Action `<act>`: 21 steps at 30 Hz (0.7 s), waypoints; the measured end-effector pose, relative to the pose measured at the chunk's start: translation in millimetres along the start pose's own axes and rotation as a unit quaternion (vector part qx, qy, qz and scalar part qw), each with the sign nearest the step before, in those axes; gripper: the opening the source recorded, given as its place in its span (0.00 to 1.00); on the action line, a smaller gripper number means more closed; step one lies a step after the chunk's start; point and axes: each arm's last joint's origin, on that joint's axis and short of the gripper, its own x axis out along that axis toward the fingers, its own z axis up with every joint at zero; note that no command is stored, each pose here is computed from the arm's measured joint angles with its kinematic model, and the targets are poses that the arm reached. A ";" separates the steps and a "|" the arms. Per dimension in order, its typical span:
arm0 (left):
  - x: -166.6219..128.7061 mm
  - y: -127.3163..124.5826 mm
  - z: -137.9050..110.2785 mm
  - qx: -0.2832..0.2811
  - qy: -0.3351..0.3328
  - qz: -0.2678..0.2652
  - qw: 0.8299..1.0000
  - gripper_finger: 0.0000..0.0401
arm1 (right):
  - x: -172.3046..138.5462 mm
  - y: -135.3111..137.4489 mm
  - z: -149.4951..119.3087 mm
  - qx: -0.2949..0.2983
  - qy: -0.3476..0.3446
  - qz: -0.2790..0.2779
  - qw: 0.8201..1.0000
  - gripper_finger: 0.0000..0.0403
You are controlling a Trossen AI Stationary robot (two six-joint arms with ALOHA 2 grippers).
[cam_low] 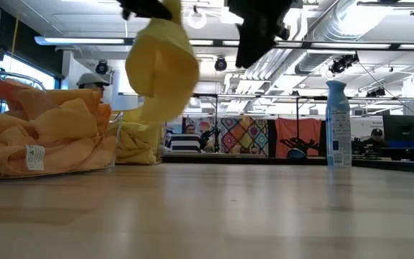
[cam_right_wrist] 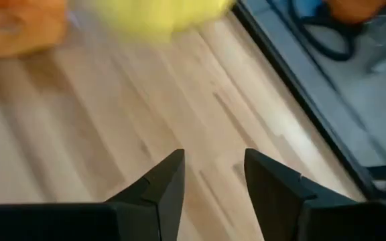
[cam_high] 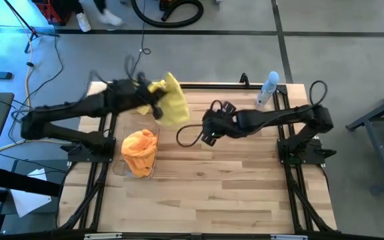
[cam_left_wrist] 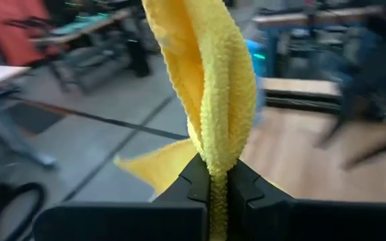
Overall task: Sort microfiber towel by color & place in baskets
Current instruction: Put the yellow microfiber towel into the top transparent bin
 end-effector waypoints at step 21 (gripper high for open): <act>-8.3 116.7 -72.0 0.016 0.308 0.190 0.932 0.00 | 75.5 24.3 -117.6 0.125 -0.043 0.115 0.984 0.37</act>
